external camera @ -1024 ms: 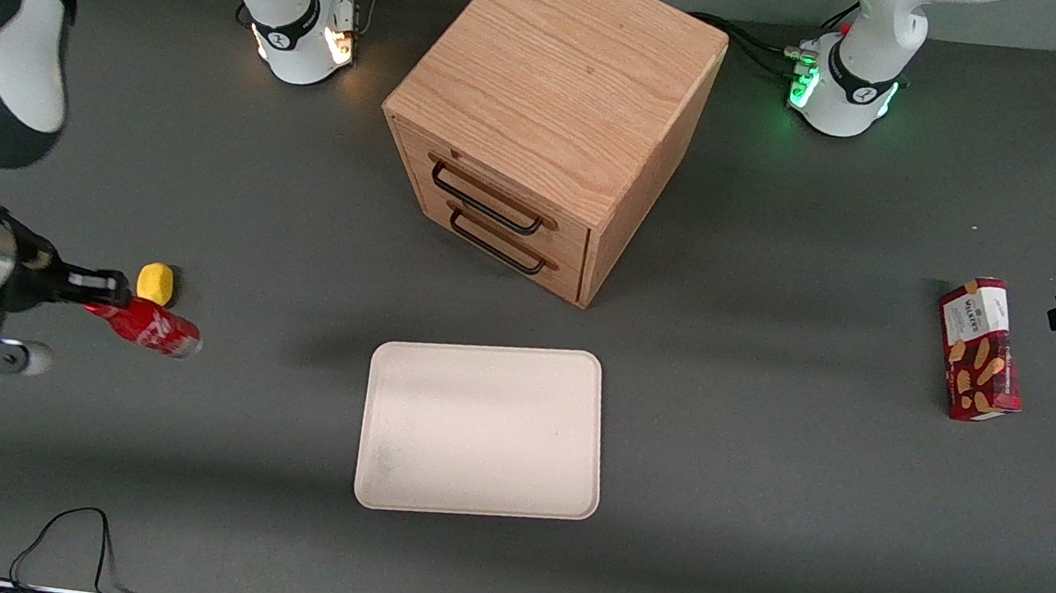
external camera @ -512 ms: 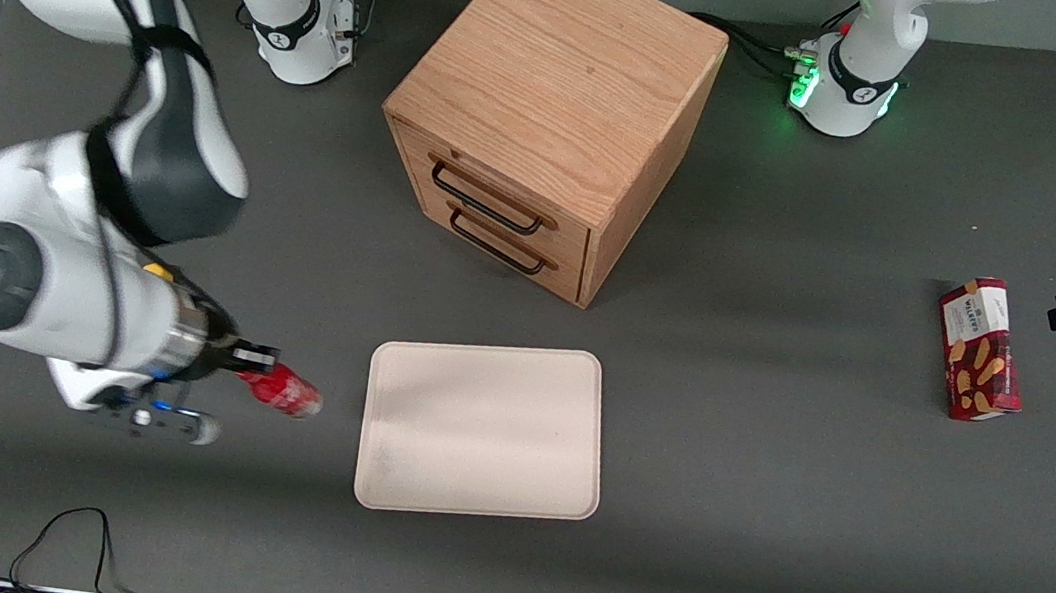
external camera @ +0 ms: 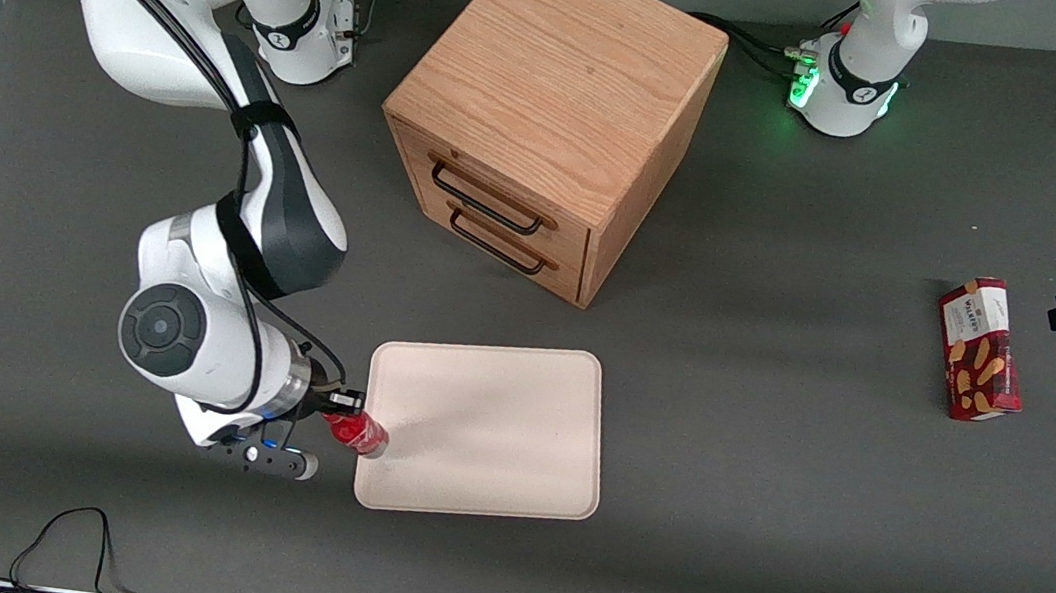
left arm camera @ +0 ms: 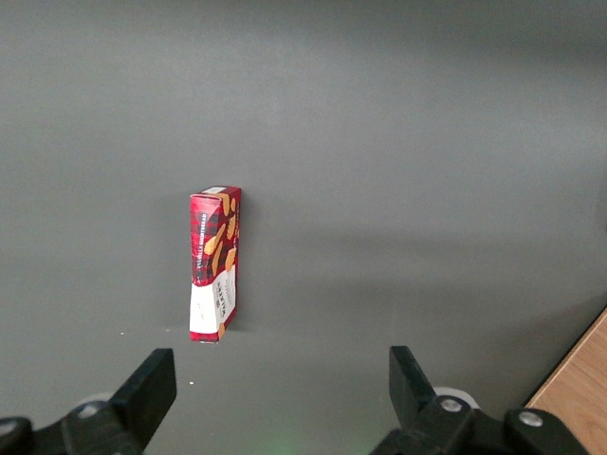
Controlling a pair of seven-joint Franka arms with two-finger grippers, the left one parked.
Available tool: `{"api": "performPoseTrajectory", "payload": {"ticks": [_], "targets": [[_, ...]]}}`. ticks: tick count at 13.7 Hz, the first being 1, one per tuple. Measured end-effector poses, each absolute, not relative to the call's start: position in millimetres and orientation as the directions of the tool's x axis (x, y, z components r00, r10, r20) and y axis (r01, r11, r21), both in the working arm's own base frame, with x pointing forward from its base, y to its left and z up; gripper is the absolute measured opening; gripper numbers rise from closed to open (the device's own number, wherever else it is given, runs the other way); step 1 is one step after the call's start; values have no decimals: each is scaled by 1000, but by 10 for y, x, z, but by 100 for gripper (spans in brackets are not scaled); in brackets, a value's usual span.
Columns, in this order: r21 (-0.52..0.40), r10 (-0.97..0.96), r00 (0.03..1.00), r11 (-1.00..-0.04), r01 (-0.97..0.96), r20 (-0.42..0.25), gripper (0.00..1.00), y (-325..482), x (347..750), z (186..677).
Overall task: Place coke bottle on tray
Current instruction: 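Carry the bottle over the white tray with the right gripper, then lower the bottle onto the tray and open the right gripper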
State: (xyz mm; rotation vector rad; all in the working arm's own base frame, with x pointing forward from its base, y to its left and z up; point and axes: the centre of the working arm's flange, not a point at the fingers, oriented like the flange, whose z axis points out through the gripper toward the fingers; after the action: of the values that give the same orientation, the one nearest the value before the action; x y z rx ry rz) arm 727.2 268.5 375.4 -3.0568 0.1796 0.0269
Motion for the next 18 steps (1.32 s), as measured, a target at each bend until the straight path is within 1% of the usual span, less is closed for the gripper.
{"api": "performPoseTrajectory", "payload": {"ticks": [5,8,15,16,17,18], "targets": [[-80,-103,994,-991,-104,-22,31,2854,7270,3468],[-56,-95,995,-994,-96,-14,31,2858,7287,3326],[-60,-95,995,-994,-95,2,31,2864,7308,3310],[-62,-95,995,-994,-95,6,36,2865,7313,3314],[-68,-96,995,-993,-95,17,44,2870,7325,3328],[-73,-102,995,-992,-100,25,55,2873,7334,3339]]}}
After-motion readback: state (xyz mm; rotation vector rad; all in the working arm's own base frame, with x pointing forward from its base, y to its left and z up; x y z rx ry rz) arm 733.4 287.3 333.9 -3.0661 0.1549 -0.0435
